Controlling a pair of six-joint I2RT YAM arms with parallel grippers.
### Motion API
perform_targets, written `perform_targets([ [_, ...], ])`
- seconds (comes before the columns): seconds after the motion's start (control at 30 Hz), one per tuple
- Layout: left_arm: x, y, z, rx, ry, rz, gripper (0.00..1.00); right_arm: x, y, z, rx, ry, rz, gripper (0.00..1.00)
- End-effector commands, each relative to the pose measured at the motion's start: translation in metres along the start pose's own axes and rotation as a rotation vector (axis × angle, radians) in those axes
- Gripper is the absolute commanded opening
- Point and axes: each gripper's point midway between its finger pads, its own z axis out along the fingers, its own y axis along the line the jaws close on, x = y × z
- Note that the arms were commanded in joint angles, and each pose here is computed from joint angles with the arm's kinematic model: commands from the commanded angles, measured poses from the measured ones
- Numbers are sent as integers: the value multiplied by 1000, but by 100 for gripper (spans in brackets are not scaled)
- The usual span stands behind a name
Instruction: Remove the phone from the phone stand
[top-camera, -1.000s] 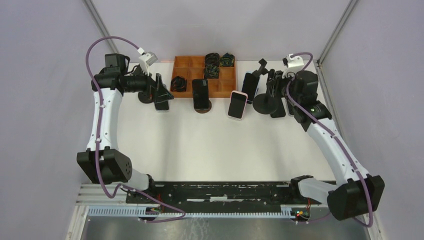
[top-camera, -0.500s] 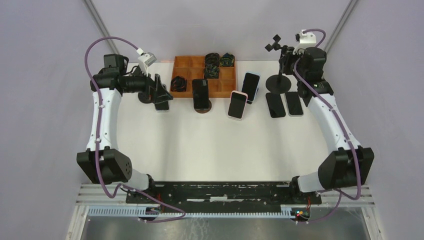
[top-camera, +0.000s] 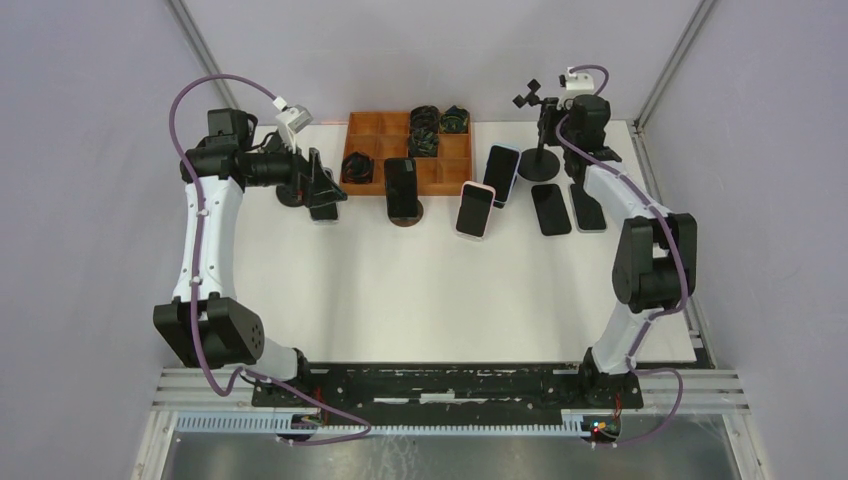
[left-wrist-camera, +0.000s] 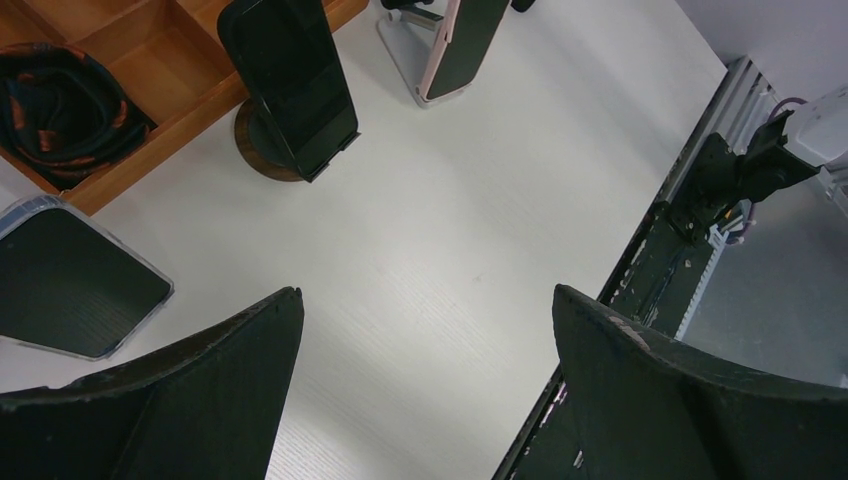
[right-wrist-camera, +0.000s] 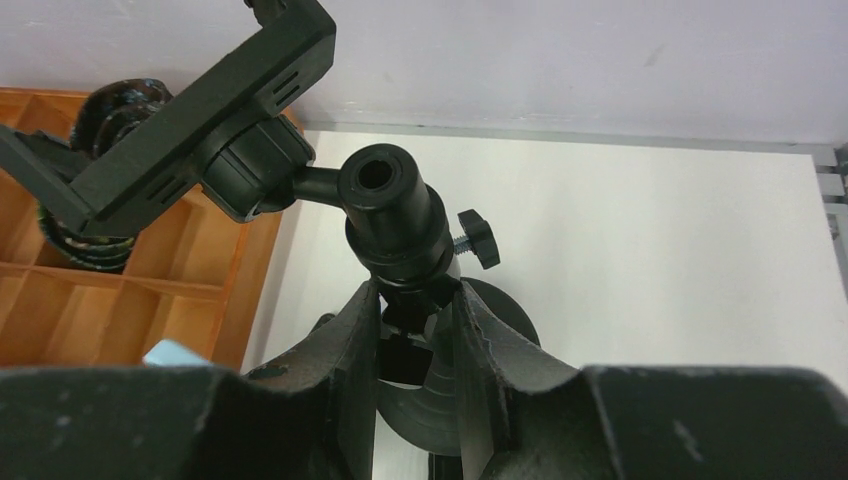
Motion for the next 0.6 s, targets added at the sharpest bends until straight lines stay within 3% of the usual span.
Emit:
perform_targets([
  [0.0,-8,-6,-3,34,-30,44,100,-85,2,9,-11,-305,-35,0],
  [0.37,2,0,2,49,-19,26,100,-75,-6,45,14,-365,-114,0],
  [0.57,3,3,2,49,-21,19,100,-30,-12,64,9,-259,-16,0],
])
